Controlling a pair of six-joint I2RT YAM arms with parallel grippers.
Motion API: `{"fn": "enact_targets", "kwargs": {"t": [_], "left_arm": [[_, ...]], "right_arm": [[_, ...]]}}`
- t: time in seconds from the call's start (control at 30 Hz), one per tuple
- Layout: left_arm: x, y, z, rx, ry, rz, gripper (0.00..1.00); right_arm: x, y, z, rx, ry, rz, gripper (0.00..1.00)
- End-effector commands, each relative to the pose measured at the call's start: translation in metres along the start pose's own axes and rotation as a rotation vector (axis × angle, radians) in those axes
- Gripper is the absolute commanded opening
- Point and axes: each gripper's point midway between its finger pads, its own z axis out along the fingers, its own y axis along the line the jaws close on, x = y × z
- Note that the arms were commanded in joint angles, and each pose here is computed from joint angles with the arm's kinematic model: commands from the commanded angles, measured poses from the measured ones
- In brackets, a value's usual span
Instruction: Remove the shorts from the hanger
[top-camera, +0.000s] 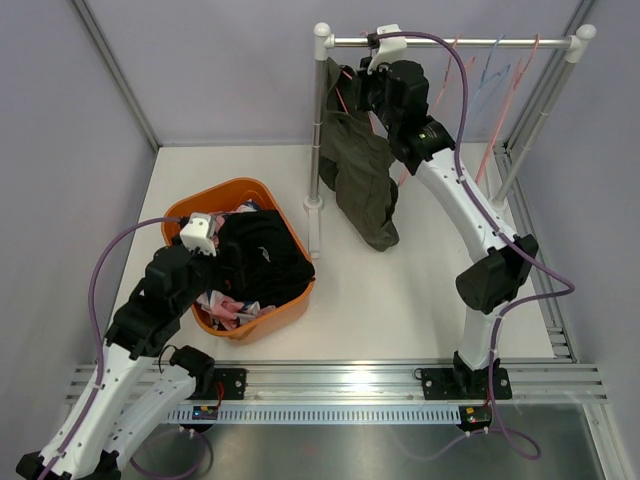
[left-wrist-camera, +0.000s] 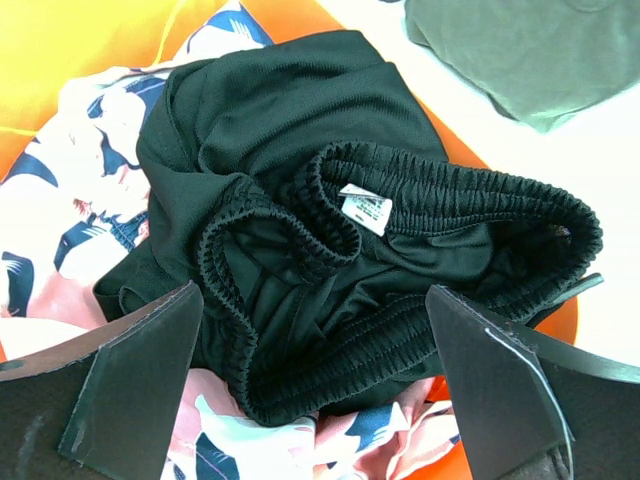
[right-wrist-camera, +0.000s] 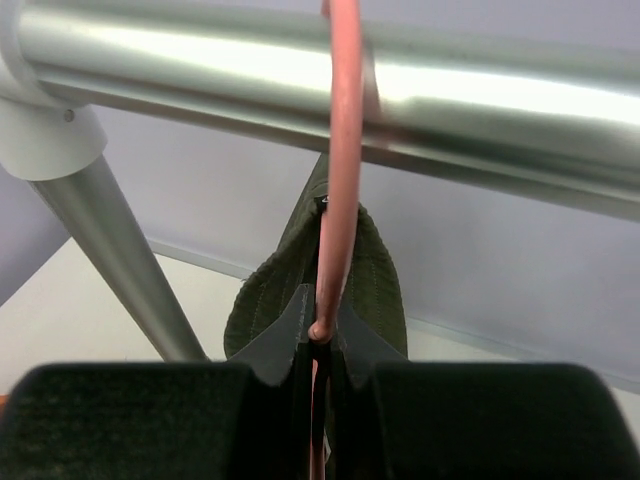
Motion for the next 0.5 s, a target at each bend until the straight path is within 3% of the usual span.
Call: {"fn": "enact_targets", "kwargs": {"t": [0.0, 0.27, 0.47], "left_arm": [[-0.003, -0.002, 0.003, 0.013, -0.011, 0.011, 0.99], [-0.004, -0.002, 0.003, 0.013, -0.013, 0.013, 0.99], [-0.009, -0.006, 0.001, 0.034, -0.030, 0.015, 0.99]], "right_arm": [[-0.084, -0.012, -0.044, 0.058, -0.156, 0.012, 0.00], [-0.099, -0.024, -0.081, 0.103, -0.146, 0.011, 0.00], [-0.070, -0.024, -0.103, 0.089, -0.042, 0.030, 0.00]]}}
